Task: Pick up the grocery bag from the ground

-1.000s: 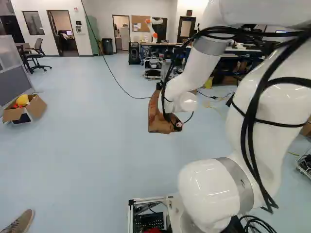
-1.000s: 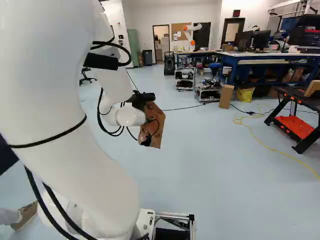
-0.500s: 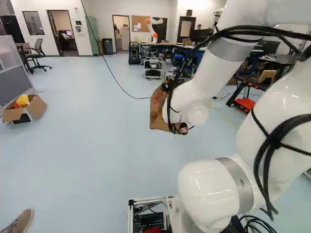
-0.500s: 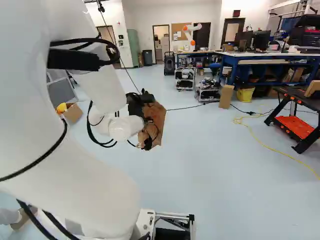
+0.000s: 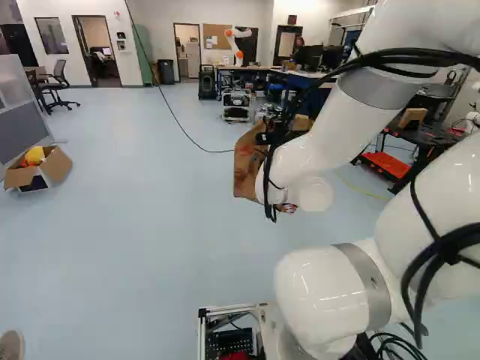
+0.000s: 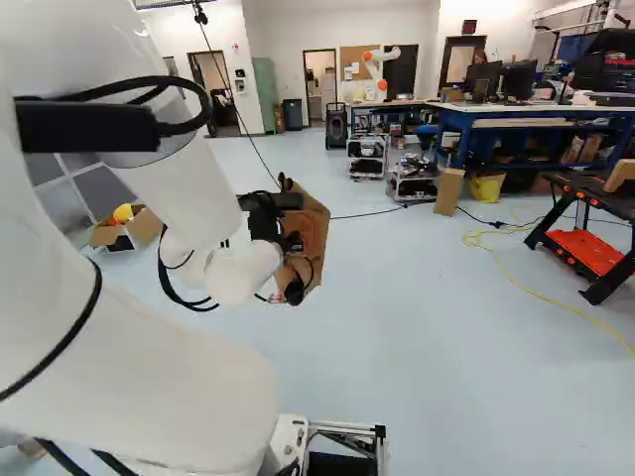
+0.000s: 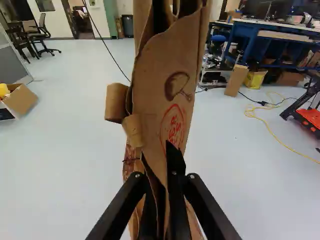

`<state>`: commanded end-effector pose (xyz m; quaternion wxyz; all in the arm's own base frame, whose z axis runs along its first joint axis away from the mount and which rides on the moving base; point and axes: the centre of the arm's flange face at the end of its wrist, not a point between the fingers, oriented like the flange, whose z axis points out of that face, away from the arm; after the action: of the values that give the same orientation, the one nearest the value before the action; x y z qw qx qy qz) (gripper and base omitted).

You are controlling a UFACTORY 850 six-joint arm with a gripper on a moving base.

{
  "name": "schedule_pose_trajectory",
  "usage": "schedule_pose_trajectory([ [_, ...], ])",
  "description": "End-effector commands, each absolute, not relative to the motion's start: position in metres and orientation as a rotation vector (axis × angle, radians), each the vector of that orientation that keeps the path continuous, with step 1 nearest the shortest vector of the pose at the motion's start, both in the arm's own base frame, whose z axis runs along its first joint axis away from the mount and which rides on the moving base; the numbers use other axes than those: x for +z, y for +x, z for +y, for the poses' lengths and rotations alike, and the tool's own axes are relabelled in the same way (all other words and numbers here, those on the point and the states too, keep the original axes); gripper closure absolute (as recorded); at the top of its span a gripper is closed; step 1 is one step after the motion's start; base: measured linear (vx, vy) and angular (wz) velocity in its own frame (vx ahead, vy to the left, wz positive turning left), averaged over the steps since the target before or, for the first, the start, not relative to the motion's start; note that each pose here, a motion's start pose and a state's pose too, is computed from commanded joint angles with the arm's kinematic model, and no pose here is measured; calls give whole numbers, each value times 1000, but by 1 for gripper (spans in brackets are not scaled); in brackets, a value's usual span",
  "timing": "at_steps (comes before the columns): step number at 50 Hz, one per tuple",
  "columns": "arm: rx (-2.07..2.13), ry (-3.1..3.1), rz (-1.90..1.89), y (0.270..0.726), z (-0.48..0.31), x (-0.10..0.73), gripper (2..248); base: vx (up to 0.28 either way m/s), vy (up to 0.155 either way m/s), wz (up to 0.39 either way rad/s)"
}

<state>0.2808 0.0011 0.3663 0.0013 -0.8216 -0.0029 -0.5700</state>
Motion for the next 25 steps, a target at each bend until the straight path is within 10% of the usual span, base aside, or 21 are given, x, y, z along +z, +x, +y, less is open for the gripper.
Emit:
schedule_pose_trajectory([
  [25, -1824, -2558, 0, 270, 0, 366, 229, 0, 0, 0],
])
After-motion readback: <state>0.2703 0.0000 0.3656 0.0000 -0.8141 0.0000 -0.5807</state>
